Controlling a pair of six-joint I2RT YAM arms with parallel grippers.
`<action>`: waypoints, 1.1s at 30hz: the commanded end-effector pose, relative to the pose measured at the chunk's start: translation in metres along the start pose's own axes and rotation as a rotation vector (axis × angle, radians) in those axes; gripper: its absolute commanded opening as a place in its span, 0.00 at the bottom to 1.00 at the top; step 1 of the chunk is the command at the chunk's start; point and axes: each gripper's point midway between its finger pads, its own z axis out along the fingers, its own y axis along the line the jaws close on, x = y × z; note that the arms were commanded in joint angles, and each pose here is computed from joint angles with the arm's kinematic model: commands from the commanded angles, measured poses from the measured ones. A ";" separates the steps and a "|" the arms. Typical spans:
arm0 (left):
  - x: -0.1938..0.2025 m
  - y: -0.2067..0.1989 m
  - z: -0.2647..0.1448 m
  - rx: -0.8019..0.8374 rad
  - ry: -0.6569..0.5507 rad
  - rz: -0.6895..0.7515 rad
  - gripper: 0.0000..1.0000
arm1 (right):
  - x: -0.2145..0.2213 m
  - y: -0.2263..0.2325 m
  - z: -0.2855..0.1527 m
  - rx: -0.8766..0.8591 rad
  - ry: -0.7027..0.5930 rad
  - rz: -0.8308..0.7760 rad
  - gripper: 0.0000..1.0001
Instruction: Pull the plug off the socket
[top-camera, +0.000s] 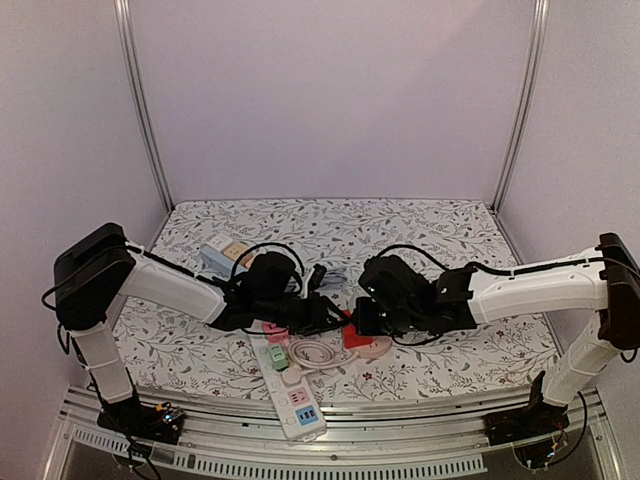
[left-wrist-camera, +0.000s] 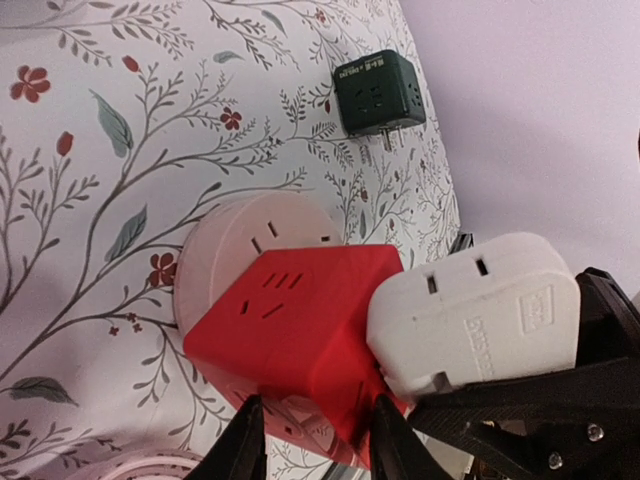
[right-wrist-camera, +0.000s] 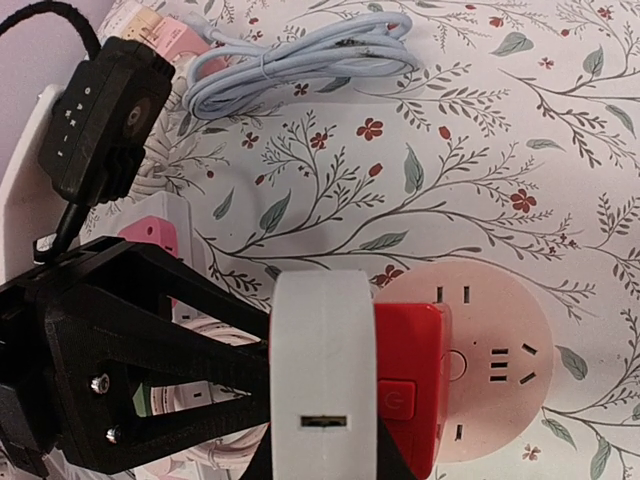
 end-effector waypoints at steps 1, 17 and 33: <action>0.027 0.051 0.006 -0.178 0.079 -0.033 0.35 | -0.011 0.012 -0.001 -0.029 -0.012 0.021 0.00; 0.026 0.066 0.008 -0.204 0.077 -0.058 0.34 | -0.023 0.033 -0.025 -0.151 -0.081 -0.047 0.00; 0.017 0.076 0.008 -0.220 0.071 -0.070 0.33 | -0.008 0.054 -0.042 -0.225 -0.151 -0.162 0.00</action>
